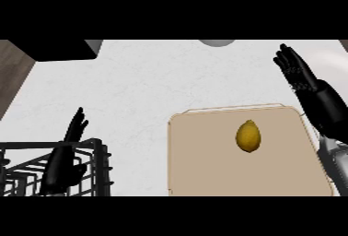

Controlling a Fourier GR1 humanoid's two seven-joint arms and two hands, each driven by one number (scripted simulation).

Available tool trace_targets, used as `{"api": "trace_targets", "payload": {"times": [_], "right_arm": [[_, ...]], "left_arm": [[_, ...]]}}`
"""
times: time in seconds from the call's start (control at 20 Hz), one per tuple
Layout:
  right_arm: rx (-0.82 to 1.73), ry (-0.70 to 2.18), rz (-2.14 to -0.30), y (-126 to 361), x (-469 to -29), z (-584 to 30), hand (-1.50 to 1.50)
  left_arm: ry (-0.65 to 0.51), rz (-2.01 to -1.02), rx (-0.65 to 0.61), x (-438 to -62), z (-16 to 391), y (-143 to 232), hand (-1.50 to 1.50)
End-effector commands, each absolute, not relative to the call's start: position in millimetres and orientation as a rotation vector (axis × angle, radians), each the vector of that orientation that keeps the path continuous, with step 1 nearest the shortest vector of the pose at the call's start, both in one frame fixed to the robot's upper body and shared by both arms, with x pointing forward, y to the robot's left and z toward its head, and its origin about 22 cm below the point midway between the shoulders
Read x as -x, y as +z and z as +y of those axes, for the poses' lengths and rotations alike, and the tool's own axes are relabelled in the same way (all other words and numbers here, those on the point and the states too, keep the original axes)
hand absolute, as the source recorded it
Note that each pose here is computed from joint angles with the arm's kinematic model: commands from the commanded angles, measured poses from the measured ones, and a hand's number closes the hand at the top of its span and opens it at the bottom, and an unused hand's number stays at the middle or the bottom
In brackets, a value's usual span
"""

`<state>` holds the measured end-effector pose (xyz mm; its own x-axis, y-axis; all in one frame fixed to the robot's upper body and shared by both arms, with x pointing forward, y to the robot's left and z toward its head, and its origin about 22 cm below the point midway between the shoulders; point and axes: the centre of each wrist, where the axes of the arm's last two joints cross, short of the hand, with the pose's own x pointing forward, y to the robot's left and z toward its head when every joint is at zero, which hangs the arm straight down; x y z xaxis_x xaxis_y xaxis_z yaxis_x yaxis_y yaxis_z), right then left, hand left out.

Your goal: Pick the lemon from the tray and place it in the plate

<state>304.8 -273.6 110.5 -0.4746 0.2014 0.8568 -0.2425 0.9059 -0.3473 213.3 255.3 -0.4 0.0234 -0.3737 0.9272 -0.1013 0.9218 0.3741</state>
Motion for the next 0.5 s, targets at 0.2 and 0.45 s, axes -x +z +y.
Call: {"api": "trace_targets", "payload": {"times": [0.2, 0.45], "right_arm": [[0.307, 0.16, -2.022, 130.1, -306.6, -328.3, 1.5], [0.825, 0.01, -1.84, 120.1, -290.3, -388.3, -1.5]], "left_arm": [[-0.023, -1.246, -0.367, -188.9, 212.5, -10.0, 0.0], [0.053, -1.209, -0.306, -171.3, 172.5, 7.7, 0.0]]}}
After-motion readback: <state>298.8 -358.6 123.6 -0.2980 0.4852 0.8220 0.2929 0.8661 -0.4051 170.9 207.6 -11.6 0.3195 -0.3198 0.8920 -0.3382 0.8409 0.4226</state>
